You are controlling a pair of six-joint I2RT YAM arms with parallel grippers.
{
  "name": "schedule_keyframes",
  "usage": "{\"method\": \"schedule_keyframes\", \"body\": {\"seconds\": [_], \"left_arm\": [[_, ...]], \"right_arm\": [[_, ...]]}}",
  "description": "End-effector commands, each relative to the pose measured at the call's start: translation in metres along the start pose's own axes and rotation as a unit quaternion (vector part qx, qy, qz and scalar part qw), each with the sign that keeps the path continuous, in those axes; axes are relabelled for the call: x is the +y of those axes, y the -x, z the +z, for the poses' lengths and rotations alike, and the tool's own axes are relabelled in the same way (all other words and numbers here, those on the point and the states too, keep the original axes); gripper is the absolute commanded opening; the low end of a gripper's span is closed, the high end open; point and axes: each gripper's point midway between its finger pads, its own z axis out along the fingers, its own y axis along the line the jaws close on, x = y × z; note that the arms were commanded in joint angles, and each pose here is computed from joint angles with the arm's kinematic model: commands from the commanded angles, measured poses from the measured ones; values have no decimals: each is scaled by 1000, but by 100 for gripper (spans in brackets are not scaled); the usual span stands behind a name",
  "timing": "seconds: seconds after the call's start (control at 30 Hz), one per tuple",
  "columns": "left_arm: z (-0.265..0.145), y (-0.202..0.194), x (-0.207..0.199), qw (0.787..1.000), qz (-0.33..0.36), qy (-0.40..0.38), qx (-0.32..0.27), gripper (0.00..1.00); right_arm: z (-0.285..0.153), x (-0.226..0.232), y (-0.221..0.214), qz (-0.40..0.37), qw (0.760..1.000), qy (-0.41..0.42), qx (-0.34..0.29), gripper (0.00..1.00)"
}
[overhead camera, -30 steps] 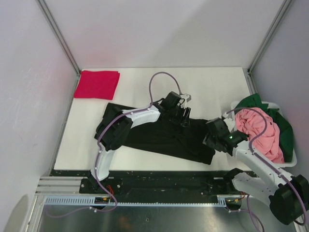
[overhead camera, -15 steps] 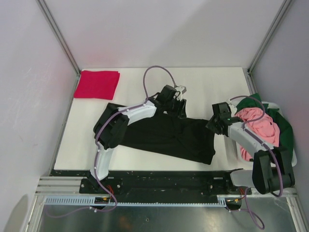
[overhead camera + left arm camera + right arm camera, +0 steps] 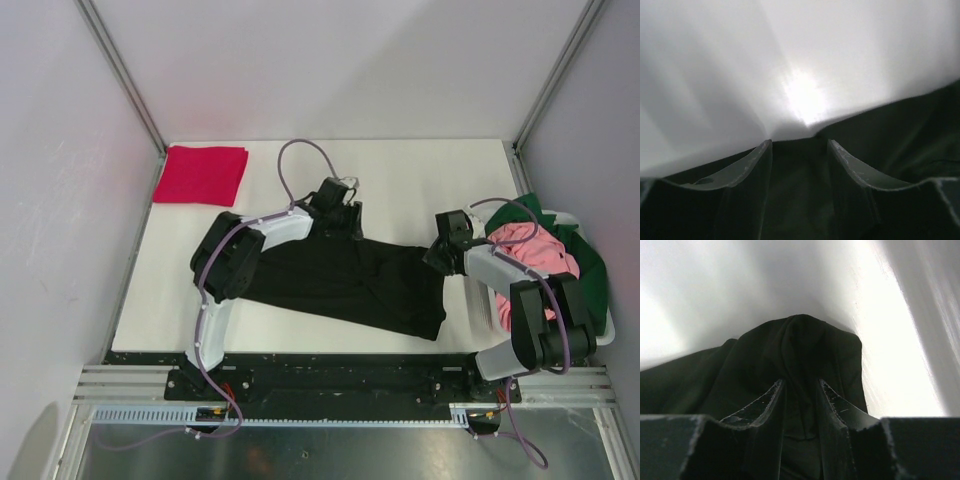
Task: Fold and stack the t-shirts
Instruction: Fold the other side of the tshirt into a rectangle
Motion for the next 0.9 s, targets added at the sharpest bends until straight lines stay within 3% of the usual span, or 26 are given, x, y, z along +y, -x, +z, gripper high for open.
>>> {"method": "schedule_keyframes", "body": {"seconds": [0.0,0.17,0.27,0.63,0.87], "left_arm": [[-20,16,44,996,-60,65,-33,53],[-18,6,62,993,-82,85,-25,52],[-13,-1,69,991,-94,92,-17,52],[-9,-5,71,991,-98,91,-11,52],[-30,33,52,994,-66,64,-50,53]], "right_arm": [[1,13,17,3,999,19,-28,30],[-4,7,19,3,999,9,-32,8],[-12,0,23,4,999,-2,-39,1],[-28,-22,16,6,999,-24,-34,1],[0,-29,-11,-6,999,-41,15,3]]}}
